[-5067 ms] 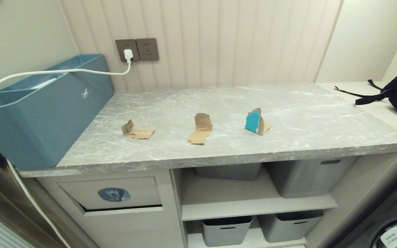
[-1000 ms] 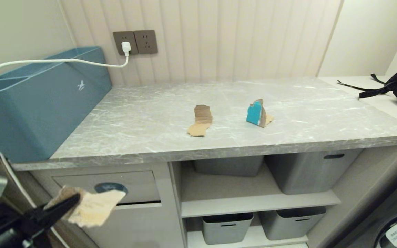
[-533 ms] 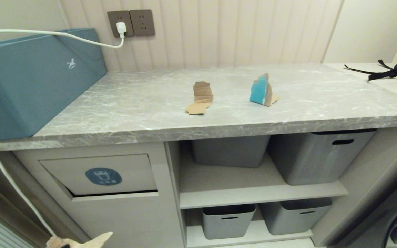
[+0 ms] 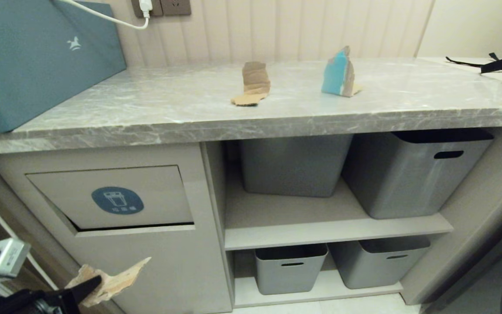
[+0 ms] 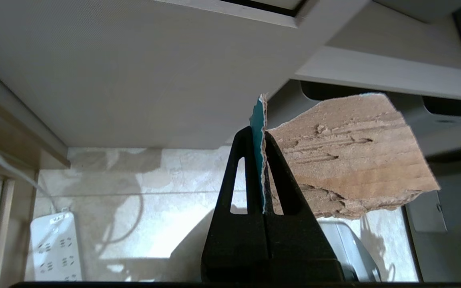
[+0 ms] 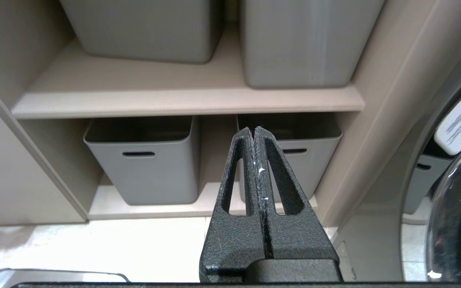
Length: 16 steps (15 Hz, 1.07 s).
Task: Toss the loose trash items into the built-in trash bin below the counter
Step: Put the garbage in the trash can
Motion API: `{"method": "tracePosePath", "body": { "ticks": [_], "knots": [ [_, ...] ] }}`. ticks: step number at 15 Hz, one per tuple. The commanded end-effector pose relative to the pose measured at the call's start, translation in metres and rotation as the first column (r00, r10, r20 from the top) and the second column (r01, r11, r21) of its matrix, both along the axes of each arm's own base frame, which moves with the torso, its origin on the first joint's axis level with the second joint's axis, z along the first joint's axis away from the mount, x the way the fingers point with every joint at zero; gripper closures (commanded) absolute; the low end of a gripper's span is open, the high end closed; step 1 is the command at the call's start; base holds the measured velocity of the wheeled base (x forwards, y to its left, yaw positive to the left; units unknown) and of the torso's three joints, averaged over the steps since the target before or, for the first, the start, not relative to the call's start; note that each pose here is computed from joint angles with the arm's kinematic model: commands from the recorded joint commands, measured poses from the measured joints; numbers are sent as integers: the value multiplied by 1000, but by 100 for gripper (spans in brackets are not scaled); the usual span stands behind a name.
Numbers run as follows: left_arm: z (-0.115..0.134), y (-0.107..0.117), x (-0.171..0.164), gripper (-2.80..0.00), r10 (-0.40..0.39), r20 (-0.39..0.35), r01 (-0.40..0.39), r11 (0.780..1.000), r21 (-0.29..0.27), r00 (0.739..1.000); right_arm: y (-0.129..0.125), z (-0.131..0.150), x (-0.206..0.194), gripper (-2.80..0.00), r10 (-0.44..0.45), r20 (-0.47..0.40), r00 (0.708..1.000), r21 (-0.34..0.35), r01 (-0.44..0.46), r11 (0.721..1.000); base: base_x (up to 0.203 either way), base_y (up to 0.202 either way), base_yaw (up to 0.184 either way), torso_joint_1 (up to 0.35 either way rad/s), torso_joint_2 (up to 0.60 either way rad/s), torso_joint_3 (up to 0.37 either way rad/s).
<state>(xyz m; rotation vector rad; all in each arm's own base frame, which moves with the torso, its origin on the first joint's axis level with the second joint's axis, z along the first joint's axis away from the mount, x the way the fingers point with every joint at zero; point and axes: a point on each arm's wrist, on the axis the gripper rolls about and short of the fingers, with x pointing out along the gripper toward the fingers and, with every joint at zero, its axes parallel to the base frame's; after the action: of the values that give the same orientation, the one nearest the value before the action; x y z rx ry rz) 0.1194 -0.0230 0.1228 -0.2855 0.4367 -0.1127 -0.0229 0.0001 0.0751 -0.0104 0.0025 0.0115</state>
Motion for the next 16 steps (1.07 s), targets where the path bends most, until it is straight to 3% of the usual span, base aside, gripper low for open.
{"method": "tracePosePath", "body": {
  "ticks": [1, 5, 10, 13, 16],
  "knots": [
    [-9, -3, 21, 0, 5, -60, -5, 1000, 6, 998, 0, 0, 0, 0, 1, -2, 1000, 0, -1, 1000, 0, 0, 0, -126, 452, 321],
    [-17, -4, 51, 0, 1, -49, 0, 1000, 21, 999, 0, 0, 0, 0, 1, -1, 1000, 0, -1, 1000, 0, 0, 0, -64, 234, 175],
    [-22, -6, 85, 0, 11, 96, -13, 1000, 15, 995, 0, 0, 0, 0, 1, -1, 1000, 0, -1, 1000, 0, 0, 0, 0, 16, 16],
    [-24, -7, 101, 0, 22, 126, -21, 1000, -11, 992, 0, 0, 0, 0, -1, -2, 1000, 4, 1, 1000, 0, 0, 0, 0, 0, 0],
    [-42, -7, 127, 0, 51, 147, -44, 998, -51, 988, 0, 0, 0, 0, 1, -1, 1000, -2, -1, 1000, 0, 0, 0, 0, 0, 0]
  ]
}}
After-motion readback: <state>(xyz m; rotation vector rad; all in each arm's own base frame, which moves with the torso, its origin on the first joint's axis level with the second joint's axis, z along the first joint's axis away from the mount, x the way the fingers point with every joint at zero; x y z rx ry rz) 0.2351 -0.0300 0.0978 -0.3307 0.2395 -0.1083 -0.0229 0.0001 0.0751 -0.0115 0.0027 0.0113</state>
